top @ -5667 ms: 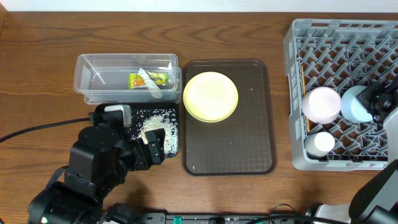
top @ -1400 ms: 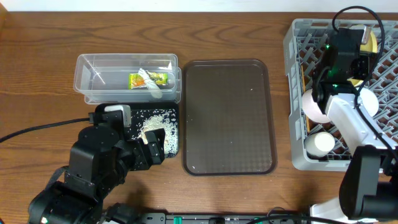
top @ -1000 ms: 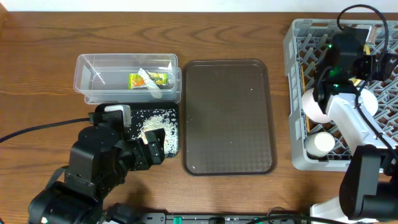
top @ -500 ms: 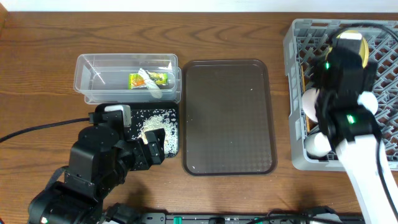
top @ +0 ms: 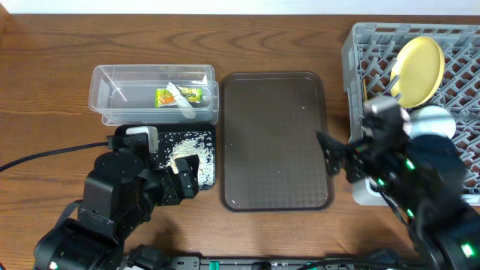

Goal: Sort waste into correct bins and load items into the dishwasher rack

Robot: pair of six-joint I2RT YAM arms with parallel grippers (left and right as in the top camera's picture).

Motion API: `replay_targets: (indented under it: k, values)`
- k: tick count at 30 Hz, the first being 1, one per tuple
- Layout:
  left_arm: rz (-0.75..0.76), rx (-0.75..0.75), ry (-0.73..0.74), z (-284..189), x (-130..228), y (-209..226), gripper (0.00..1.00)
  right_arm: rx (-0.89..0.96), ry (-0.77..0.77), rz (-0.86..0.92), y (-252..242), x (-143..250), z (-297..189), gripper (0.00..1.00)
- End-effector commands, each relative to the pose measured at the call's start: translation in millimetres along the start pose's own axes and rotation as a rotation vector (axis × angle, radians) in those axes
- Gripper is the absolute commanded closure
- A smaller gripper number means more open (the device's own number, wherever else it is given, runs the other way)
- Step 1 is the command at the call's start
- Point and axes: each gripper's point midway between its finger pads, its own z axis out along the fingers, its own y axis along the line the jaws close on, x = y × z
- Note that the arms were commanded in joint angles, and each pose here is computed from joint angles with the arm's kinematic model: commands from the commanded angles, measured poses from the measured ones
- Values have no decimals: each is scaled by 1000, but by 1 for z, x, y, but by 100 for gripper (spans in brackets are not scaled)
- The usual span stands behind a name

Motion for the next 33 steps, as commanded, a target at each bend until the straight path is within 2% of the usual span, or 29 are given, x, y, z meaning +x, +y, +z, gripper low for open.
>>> replay_targets:
  k: [1,6,9,13,22,29,33]
  values:
    - [9,-1,-10,-2,-2,-1,6,-80,-44,7,17,-5,-21,1]
    - [9,-1,-10,-2,-2,-1,6,-77,5,4,16,14,-35,1]
    - [9,-1,-10,-2,-2,-1,6,-50,24,-70,11,20,-36,1]
    - [9,-1,-10,-2,-2,-1,6,-52,21,-178,11,20,-36,1]
    - [9,-1,-10,-2,-2,-1,6,3,22,-229,1,20,-34,1]
    - [9,-1,-10,-2,-2,-1,6,118,-59,-179,-31,29,-26,1]
    - [9,-1,-10,-2,-2,-1,6,112,-133,-171,-39,53,-13,1]
